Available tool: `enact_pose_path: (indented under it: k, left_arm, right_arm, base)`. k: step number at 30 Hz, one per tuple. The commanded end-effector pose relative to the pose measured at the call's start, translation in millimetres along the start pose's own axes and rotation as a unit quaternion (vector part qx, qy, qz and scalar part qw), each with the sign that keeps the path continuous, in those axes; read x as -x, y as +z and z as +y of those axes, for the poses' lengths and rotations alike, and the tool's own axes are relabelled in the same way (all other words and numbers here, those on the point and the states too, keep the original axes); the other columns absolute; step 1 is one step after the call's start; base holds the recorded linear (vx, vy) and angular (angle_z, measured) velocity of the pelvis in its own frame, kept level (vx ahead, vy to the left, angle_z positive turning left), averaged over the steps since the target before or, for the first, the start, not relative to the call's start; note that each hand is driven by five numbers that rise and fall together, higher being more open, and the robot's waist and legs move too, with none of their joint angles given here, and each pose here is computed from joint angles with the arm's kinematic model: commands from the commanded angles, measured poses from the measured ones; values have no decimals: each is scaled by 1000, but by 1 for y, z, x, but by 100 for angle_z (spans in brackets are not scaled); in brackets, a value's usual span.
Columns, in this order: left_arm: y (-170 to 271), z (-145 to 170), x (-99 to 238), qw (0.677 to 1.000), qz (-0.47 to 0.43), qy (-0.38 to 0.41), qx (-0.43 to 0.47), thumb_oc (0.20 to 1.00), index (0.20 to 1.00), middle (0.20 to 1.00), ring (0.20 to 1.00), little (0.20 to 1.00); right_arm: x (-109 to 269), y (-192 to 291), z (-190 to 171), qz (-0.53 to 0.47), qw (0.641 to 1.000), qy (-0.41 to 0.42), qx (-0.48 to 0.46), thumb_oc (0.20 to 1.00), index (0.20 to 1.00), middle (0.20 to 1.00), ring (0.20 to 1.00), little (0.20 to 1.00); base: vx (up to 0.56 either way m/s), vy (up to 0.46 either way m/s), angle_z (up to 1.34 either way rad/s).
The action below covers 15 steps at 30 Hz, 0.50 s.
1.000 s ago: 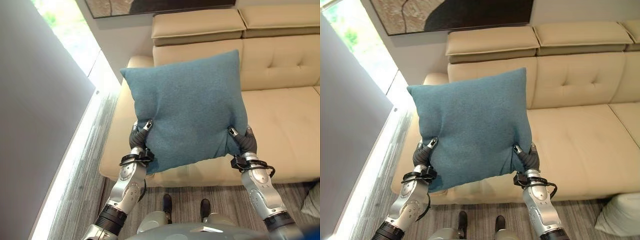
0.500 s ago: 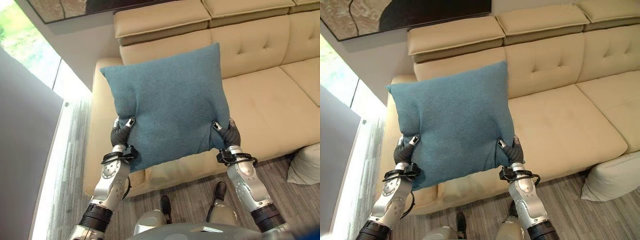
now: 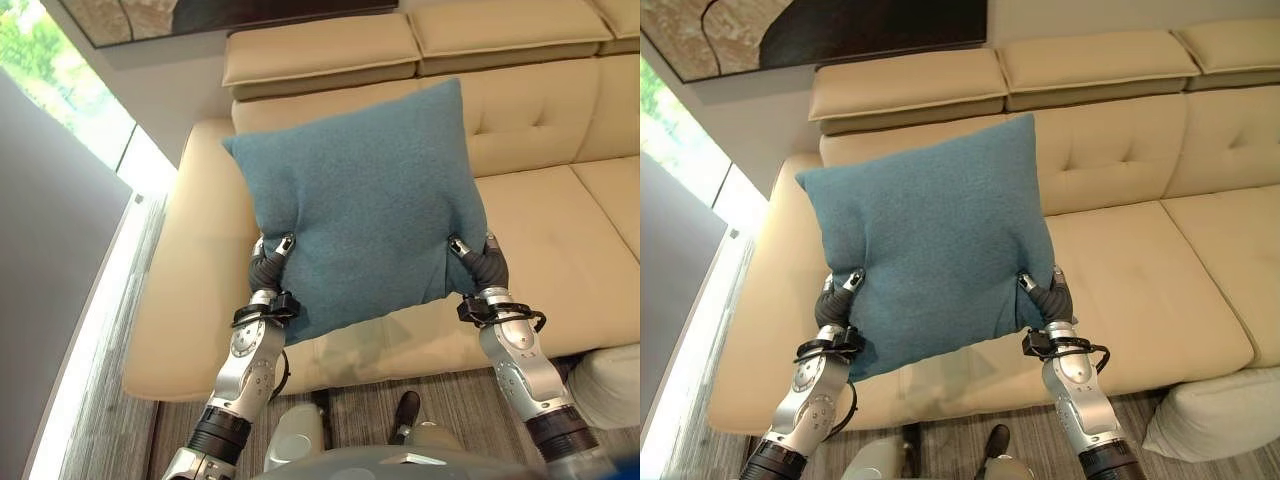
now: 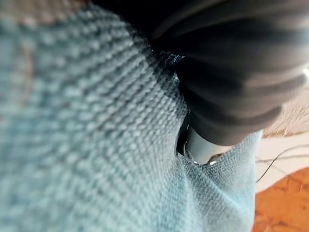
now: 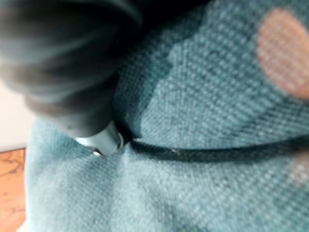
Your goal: Pick up all the scattered cushions and arrange them neatly on the sofa.
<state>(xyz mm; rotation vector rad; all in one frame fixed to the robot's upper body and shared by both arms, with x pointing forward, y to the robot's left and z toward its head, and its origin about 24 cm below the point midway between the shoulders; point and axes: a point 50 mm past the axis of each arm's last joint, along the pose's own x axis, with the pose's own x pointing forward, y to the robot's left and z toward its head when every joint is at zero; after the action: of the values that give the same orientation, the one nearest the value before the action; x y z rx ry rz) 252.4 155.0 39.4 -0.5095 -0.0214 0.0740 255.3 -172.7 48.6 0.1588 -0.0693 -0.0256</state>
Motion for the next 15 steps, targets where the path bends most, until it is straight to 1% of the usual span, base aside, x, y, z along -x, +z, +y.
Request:
enact_pose_path:
  k: [1,7,8,9,10,13,15]
  left_arm:
    - [23,-38,-2,992,-53,-117,-5,200,200,200,200,200]
    - [23,-38,-2,992,-53,-117,-5,200,200,200,200,200]
    - [23,-38,-2,992,-53,-117,-5,200,200,200,200,200]
    - [28,-18,8,993,-55,-96,-39,200,200,200,200,200]
    - [31,-17,8,992,-60,-95,-48,200,200,200,200,200]
    - [35,-18,5,991,-74,-97,-60,200,200,200,200,200]
    - [37,-22,3,989,-83,-104,-62,200,200,200,200,200]
  right_arm:
    - [-10,62,44,-166,979,80,-83,200,200,200,200,200]
    - [-10,62,44,-166,979,80,-83,200,200,200,200,200]
    - [-10,62,44,-166,979,80,-83,200,200,200,200,200]
    - [-8,56,57,-154,978,102,-94,200,200,200,200,200]
    - [-7,56,58,-153,978,103,-95,200,200,200,200,200]
    - [-6,57,57,-158,978,100,-91,200,200,200,200,200]
    - [-7,58,54,-163,979,95,-82,200,200,200,200,200]
  base:
    - [73,10,-4]
    - [0,0,12]
    - [581,490,2]
    - [616,549,2]
    - [611,549,-25]
    - [123,70,-55]
    - [106,-19,48]
